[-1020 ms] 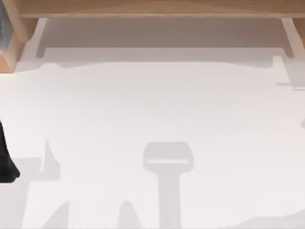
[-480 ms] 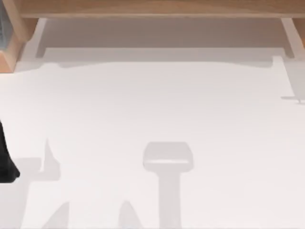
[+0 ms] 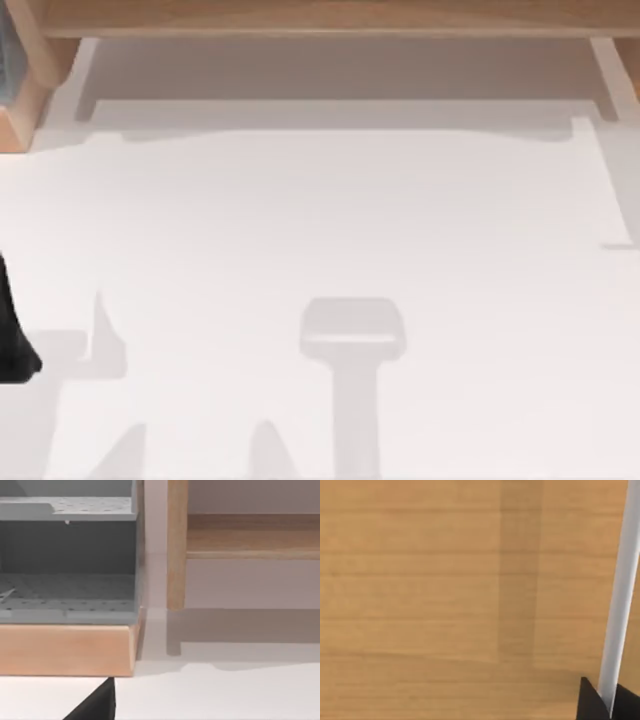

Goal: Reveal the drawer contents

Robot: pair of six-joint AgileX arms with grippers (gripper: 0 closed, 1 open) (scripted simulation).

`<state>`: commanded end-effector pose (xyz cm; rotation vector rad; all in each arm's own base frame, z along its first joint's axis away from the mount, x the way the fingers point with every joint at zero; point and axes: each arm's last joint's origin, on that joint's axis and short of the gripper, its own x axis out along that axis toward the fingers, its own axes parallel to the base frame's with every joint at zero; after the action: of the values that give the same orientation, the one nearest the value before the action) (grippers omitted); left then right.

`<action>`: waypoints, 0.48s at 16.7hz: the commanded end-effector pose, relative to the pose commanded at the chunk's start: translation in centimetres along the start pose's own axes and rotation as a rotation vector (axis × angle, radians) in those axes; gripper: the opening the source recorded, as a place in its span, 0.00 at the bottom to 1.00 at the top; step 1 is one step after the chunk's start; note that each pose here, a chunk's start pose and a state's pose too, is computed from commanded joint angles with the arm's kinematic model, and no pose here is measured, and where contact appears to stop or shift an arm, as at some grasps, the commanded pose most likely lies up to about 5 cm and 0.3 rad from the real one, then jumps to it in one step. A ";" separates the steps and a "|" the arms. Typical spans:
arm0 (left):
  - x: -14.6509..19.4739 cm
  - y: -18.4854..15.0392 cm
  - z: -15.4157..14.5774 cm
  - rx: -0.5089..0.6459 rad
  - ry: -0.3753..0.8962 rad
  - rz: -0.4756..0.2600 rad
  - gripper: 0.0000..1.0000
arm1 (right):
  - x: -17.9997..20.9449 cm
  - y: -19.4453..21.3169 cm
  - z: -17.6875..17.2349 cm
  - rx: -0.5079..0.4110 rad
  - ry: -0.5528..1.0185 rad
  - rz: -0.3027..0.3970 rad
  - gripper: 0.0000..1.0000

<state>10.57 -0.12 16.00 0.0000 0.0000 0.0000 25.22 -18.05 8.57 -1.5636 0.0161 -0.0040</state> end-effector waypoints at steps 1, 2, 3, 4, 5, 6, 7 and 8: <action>0.0 0.0 0.0 0.000 0.000 0.000 1.00 | -0.6 0.0 0.0 0.000 0.000 -0.001 0.00; 0.0 0.0 0.0 0.000 0.000 0.000 1.00 | -1.0 -0.1 0.1 0.000 0.000 -0.001 0.00; 0.0 0.0 0.0 0.000 0.000 0.000 1.00 | -1.2 -0.1 0.1 -0.001 0.000 -0.001 0.00; 0.0 0.0 0.0 0.000 0.000 0.000 1.00 | -1.2 -0.1 0.1 -0.001 0.000 -0.001 0.00; 0.0 0.0 0.0 0.000 0.000 0.000 1.00 | -1.2 -0.1 0.1 -0.001 0.000 -0.001 0.00; 0.0 0.0 0.0 0.000 0.000 0.000 1.00 | -1.2 -0.1 0.1 -0.001 0.000 -0.001 0.00; 0.0 0.0 0.0 0.000 0.000 0.000 1.00 | -1.2 -0.1 0.1 -0.001 0.000 -0.001 0.08; 0.0 0.0 0.0 0.000 0.000 0.000 1.00 | -1.2 -0.1 0.1 -0.001 0.000 -0.001 0.15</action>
<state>10.57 -0.12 16.00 0.0000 0.0000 0.0000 24.07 -17.94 8.65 -1.5641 0.0152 -0.0052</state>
